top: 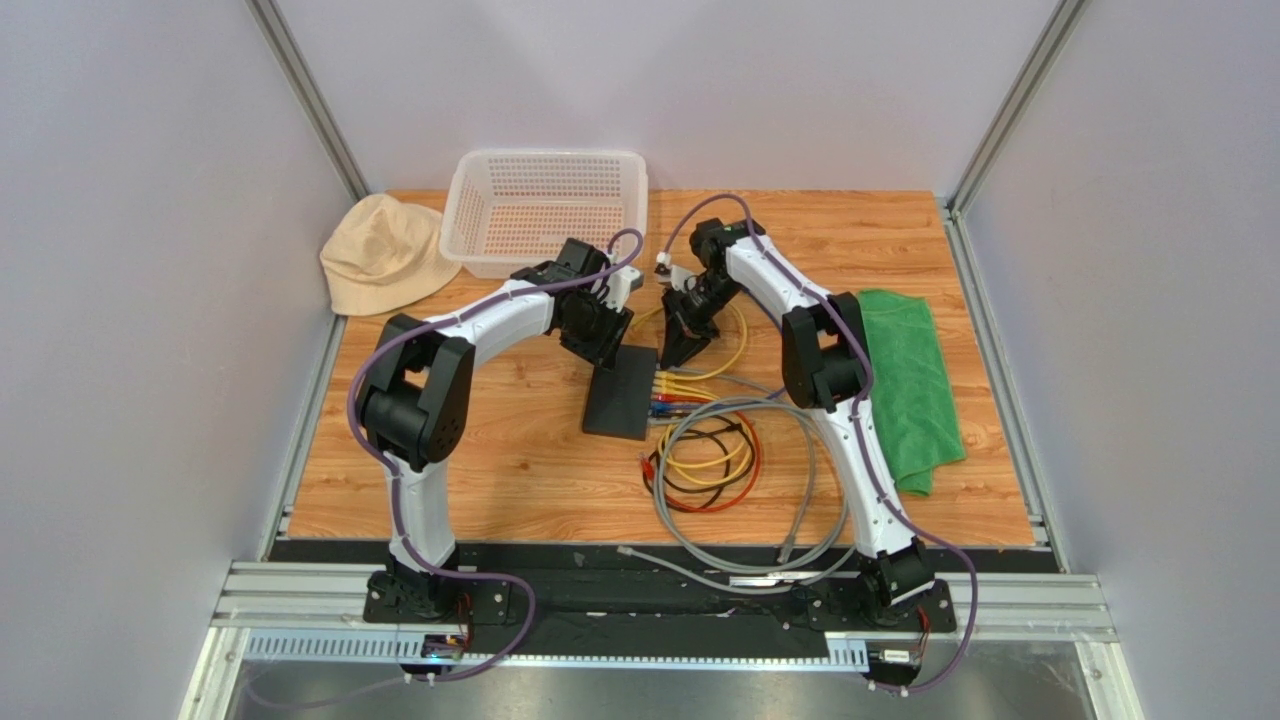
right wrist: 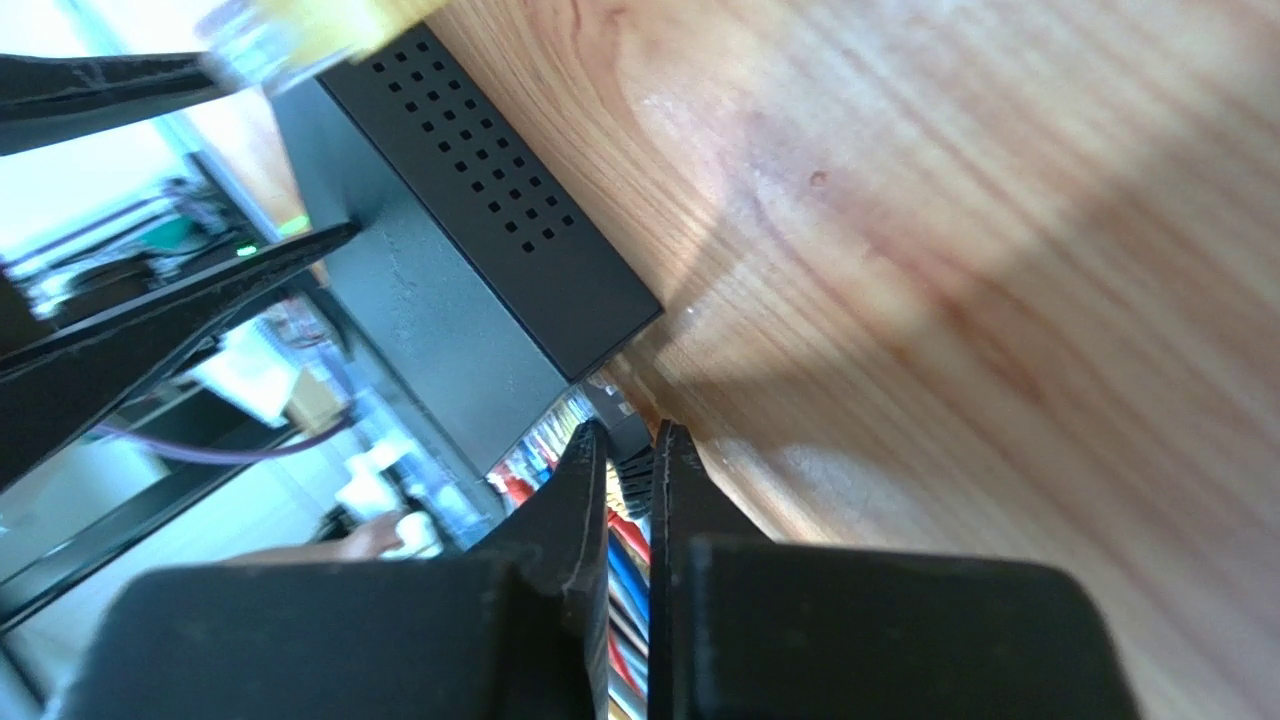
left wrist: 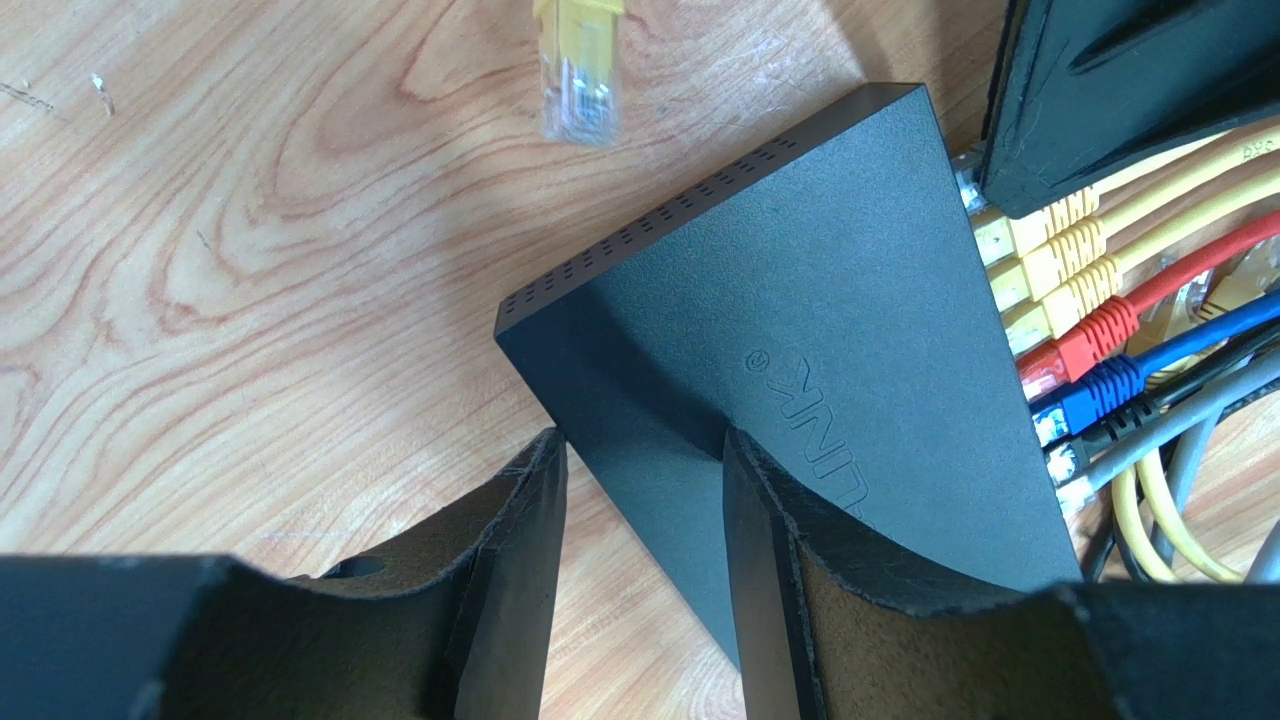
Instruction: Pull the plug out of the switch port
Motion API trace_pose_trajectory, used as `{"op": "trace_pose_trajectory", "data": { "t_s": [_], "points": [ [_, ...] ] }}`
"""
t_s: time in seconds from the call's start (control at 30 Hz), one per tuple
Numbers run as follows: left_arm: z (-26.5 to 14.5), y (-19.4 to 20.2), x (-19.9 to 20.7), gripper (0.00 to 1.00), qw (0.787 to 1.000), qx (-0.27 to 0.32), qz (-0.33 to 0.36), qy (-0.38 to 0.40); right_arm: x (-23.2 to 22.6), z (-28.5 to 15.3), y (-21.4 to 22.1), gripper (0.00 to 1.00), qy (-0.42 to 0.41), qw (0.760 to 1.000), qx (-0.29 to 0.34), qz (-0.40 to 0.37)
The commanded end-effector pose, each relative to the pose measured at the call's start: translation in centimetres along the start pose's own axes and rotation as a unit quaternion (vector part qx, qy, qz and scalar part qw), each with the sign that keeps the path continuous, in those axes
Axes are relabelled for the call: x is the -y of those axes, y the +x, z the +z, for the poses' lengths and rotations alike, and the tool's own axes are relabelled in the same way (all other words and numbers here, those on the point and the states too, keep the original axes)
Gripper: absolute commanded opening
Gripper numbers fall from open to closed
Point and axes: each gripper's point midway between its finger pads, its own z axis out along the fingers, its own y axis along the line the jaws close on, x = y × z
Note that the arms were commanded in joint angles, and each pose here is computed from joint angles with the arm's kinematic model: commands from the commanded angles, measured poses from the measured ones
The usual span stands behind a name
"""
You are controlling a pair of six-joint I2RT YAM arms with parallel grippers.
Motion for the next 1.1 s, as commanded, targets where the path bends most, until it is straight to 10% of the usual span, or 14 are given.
{"op": "trace_pose_trajectory", "data": {
  "t_s": [0.0, 1.07],
  "points": [
    [1.6, 2.3, 1.6, 0.50, 0.999, -0.041, 0.025, 0.021, 4.9, 4.7, -0.1, 0.00, 0.165, 0.985, -0.014, -0.050],
    [1.1, 1.5, 1.5, 0.48, 0.999, -0.025, 0.031, 0.008, 7.5, -2.3, 5.7, 0.00, 0.053, 0.987, -0.108, -0.103]
  ]
}}
